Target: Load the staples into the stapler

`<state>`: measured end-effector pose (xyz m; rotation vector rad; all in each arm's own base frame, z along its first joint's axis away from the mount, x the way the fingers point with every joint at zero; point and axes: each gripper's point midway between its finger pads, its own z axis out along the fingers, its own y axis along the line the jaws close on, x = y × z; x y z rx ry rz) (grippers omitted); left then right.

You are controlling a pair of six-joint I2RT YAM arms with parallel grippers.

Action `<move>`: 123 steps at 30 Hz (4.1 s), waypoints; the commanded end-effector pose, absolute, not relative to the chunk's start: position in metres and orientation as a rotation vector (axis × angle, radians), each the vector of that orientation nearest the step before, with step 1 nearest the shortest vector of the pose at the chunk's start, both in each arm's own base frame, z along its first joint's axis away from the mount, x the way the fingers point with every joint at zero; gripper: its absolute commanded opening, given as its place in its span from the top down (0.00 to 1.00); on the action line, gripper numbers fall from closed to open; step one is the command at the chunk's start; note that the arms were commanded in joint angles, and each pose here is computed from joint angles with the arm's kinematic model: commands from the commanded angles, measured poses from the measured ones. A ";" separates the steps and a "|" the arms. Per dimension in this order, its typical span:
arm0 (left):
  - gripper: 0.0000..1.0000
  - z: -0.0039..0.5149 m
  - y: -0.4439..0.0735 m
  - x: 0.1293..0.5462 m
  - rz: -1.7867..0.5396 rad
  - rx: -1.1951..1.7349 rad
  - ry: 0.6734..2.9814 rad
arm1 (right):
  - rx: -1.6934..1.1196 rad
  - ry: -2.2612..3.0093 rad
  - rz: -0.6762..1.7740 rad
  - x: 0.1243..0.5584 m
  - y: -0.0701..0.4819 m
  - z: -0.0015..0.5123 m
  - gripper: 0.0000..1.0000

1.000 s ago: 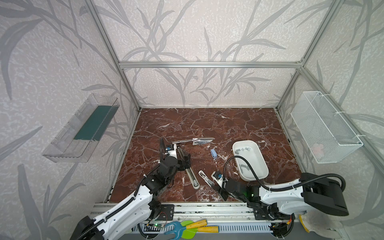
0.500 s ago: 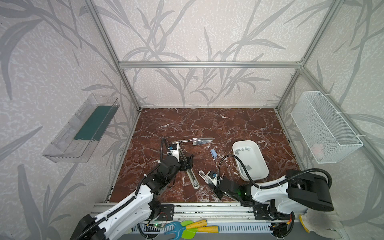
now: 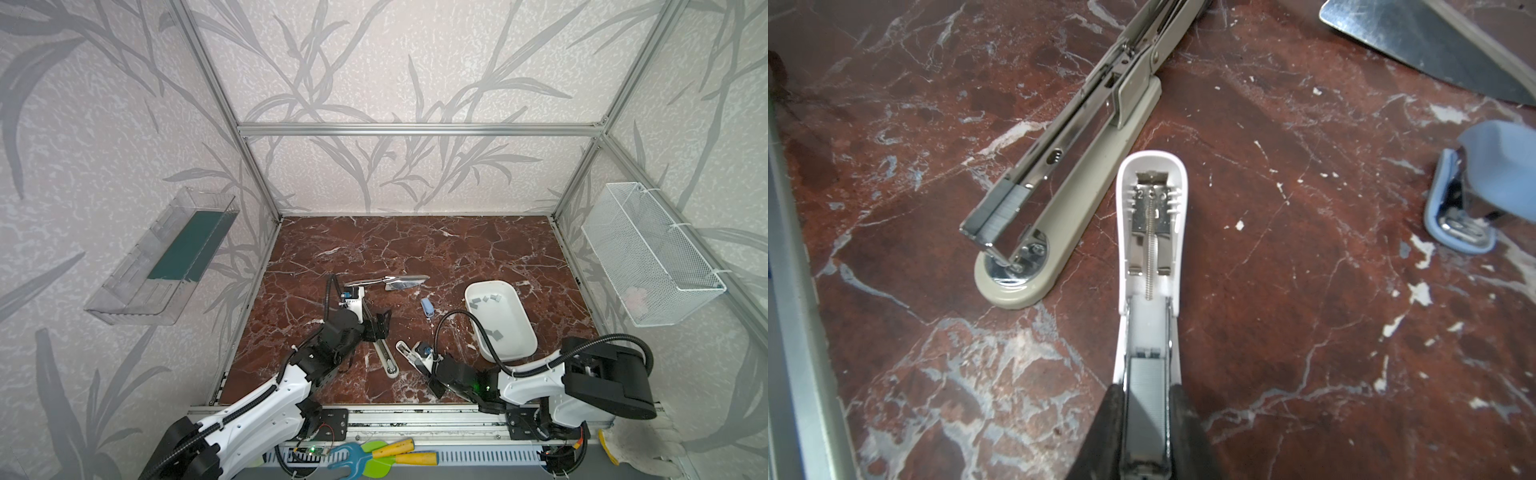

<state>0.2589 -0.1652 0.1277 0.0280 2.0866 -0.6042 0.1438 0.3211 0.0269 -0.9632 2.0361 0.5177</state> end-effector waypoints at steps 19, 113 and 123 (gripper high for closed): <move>0.10 0.125 -0.230 0.263 -0.793 0.088 2.099 | -0.602 2.081 0.409 0.202 0.313 0.026 0.88; 0.25 0.097 -0.266 0.260 -0.947 0.043 2.165 | -0.532 2.072 0.436 0.206 0.313 0.034 0.86; 0.25 0.079 -0.284 0.275 -1.045 0.079 2.169 | -0.543 2.067 0.447 0.206 0.316 0.035 0.87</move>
